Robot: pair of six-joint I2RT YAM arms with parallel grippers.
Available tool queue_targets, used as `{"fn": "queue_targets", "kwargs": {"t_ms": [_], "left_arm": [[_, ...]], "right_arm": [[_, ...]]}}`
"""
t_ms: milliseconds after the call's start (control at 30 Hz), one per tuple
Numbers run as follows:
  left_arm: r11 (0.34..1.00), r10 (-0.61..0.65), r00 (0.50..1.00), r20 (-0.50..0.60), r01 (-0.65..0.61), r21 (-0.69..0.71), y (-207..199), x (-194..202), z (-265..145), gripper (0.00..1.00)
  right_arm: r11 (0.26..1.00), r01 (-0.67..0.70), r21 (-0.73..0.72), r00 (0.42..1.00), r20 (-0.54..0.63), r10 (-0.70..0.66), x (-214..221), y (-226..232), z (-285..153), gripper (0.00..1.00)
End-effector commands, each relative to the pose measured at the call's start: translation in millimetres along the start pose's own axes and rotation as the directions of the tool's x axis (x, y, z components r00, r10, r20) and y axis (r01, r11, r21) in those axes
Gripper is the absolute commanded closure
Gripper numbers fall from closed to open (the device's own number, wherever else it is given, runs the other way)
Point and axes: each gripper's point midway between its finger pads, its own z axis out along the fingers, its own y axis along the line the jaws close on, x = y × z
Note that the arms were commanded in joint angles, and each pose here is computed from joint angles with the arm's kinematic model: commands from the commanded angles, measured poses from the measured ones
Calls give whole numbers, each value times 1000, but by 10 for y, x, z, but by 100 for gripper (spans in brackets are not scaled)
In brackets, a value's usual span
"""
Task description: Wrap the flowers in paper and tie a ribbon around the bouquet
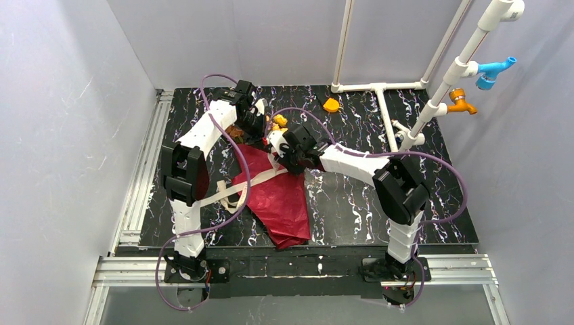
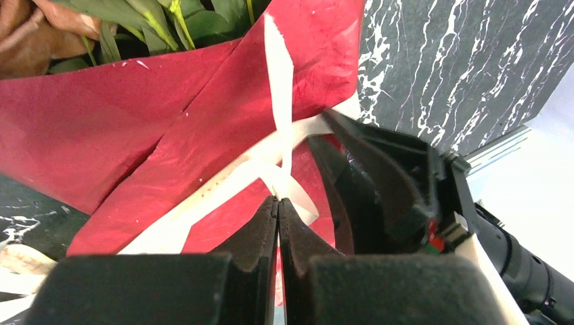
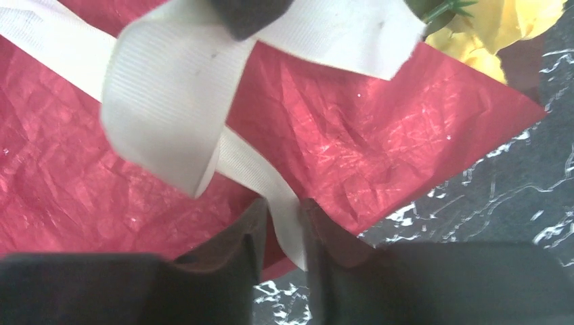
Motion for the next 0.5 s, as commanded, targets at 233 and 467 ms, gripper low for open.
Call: {"fn": "queue_targets", "kwargs": {"t_ms": [233,467], "left_arm": [[999,11,1000,-25,-10,31,-148,66,-77,100],[997,-19,999,33,21,-75,3,-130,-17,100]], "right_arm": [[999,31,-39,995,91,-27,-262,83,-91,98],[998,41,-45,989,146,-34,-362,123,-344,99]]}}
